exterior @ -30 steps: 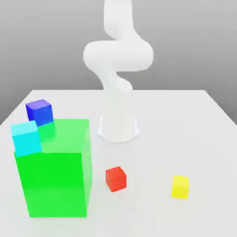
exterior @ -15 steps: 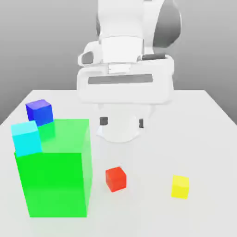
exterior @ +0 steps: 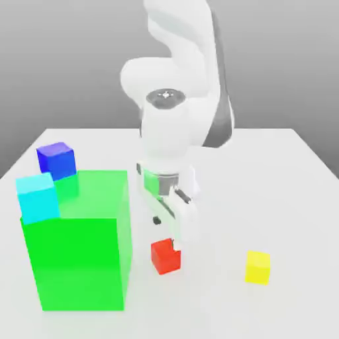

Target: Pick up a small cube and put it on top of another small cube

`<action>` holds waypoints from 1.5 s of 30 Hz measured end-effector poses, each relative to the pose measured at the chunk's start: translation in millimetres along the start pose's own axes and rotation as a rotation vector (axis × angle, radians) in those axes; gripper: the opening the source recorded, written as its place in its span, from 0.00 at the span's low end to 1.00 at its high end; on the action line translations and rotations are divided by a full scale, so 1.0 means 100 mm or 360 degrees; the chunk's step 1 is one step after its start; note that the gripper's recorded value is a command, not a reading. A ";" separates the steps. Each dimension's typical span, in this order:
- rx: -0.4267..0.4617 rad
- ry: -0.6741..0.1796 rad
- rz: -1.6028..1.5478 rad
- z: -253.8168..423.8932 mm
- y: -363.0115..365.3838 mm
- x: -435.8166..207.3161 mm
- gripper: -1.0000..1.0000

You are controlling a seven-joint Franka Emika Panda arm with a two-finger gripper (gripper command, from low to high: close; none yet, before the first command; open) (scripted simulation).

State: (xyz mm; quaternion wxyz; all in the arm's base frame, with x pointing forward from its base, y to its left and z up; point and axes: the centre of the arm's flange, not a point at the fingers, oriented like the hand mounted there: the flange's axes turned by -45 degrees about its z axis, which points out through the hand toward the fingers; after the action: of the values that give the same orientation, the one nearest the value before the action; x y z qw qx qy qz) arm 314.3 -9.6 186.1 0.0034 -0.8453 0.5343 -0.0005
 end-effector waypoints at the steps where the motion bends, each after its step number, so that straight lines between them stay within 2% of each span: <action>1: 0.0002 -0.0001 0.0002 0.03 -0.01 0.01 0.50; 16: -0.0004 0.0003 0.0005 0.56 0.03 -0.02 0.50; 17: -0.0007 0.0004 0.0005 0.59 0.04 -0.03 0.00; 24: -0.0004 0.0005 0.0005 0.59 0.04 -0.03 0.00; 35: 0.0013 -0.0001 -0.0002 0.20 -0.04 0.03 0.00; 45: -0.0035 0.0008 -0.0108 -0.10 0.00 -0.08 0.00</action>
State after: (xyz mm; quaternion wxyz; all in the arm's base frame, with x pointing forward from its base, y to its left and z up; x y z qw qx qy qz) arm 310.8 -2.3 195.6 -0.0071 -0.8628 0.5055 0.0031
